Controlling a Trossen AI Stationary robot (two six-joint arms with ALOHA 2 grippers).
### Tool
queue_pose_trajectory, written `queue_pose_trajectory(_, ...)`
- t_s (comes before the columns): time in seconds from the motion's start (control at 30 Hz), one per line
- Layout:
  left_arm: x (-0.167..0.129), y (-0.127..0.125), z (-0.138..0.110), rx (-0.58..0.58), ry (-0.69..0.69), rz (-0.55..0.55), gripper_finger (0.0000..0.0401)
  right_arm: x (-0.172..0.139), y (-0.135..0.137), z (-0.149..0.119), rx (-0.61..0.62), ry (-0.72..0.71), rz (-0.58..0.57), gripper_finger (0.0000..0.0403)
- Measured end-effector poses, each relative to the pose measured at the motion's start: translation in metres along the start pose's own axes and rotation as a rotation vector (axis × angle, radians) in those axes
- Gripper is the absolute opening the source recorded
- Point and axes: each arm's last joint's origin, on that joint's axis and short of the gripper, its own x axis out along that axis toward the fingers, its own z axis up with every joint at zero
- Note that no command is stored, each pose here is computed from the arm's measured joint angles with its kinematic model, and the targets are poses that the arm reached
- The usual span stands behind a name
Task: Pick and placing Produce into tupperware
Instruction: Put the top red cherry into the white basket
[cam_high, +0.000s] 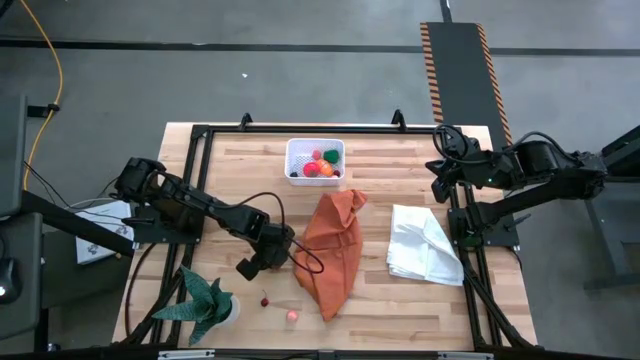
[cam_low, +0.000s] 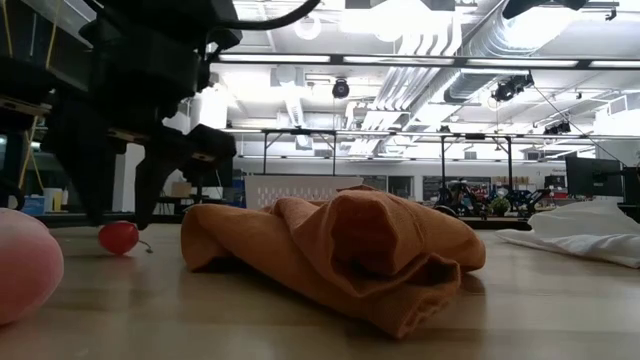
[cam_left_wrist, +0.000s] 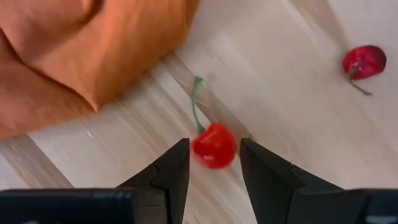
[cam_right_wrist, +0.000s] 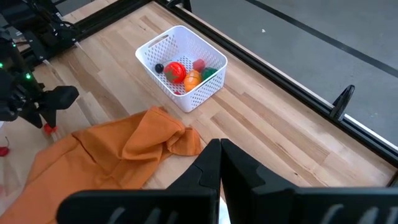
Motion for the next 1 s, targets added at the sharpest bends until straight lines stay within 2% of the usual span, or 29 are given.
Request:
queue_pose_trajectory(0.77, 0.0, 0.0, 0.0, -0.037, -0.002, 0.012, 0.0131, 0.0, 0.0, 0.0, 0.0, -0.012, -0.016, 0.0)
queue_pose_trajectory(1.0, 0.01, 0.002, -0.003, -0.057, 0.039, -0.004, 0.0131, 0.0, -0.001, 0.0, -0.001, -0.013, -0.018, 0.0)
